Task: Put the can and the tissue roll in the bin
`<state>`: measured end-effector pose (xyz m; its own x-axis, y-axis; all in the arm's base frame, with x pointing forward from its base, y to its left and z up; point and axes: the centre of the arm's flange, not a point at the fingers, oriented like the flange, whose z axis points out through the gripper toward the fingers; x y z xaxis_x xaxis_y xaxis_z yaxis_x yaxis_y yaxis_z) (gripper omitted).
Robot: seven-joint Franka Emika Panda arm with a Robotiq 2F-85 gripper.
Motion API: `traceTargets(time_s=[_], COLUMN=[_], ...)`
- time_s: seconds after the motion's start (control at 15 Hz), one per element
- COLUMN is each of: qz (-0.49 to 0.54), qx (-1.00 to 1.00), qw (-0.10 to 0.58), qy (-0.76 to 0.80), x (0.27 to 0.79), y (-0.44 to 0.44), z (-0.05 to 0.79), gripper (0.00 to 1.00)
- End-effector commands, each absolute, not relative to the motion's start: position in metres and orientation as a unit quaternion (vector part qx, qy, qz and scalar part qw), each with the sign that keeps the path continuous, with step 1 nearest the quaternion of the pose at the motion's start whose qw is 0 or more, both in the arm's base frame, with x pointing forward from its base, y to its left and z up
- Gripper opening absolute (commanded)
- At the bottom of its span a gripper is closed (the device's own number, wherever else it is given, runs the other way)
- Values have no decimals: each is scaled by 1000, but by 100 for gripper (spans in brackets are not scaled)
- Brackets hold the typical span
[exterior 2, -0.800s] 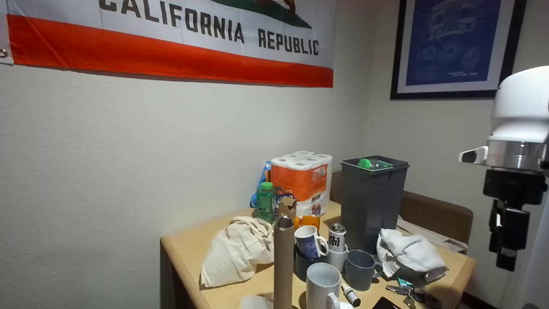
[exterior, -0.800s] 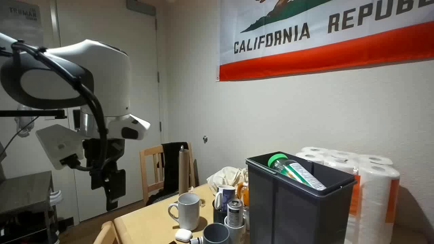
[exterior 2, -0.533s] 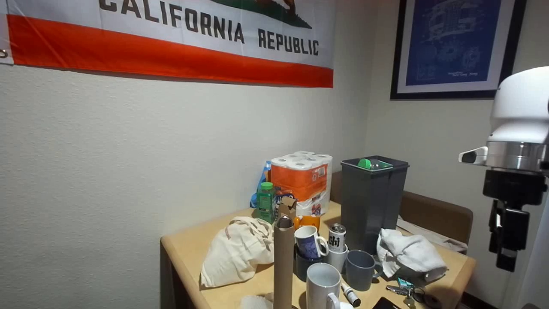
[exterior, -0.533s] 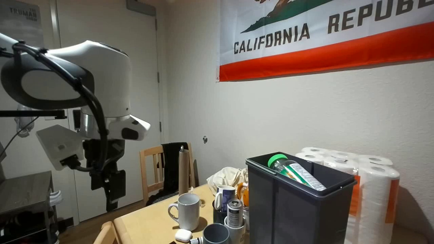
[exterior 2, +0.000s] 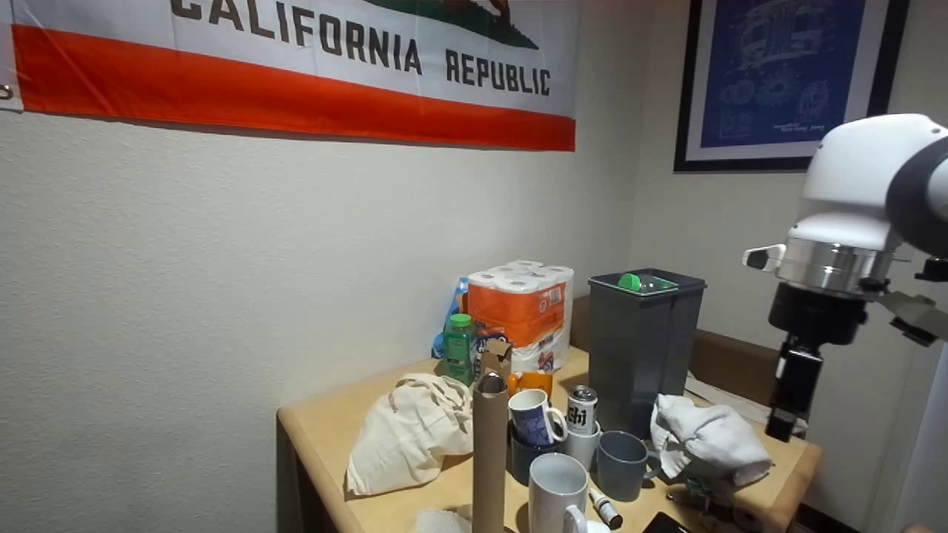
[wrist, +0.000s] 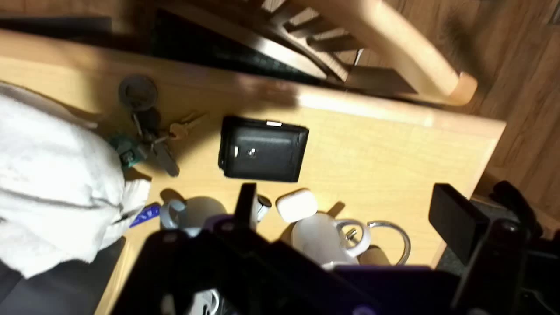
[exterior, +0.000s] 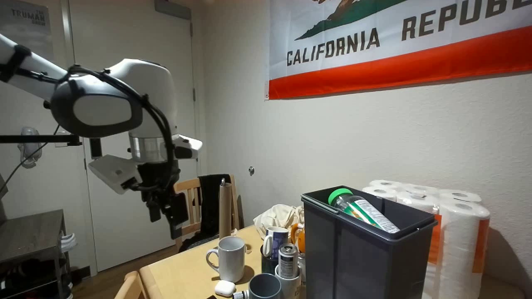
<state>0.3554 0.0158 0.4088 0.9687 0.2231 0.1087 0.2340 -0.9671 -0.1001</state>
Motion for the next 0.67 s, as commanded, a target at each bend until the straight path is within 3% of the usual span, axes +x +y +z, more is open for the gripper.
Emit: traceTargets(time_s=[0.0,0.6], qz=[-89,-188], qx=[-992,-977], qw=[11,-93], qy=[-93,43], x=[438,560], y=[45,20], z=[400,354], gripper=[100,100])
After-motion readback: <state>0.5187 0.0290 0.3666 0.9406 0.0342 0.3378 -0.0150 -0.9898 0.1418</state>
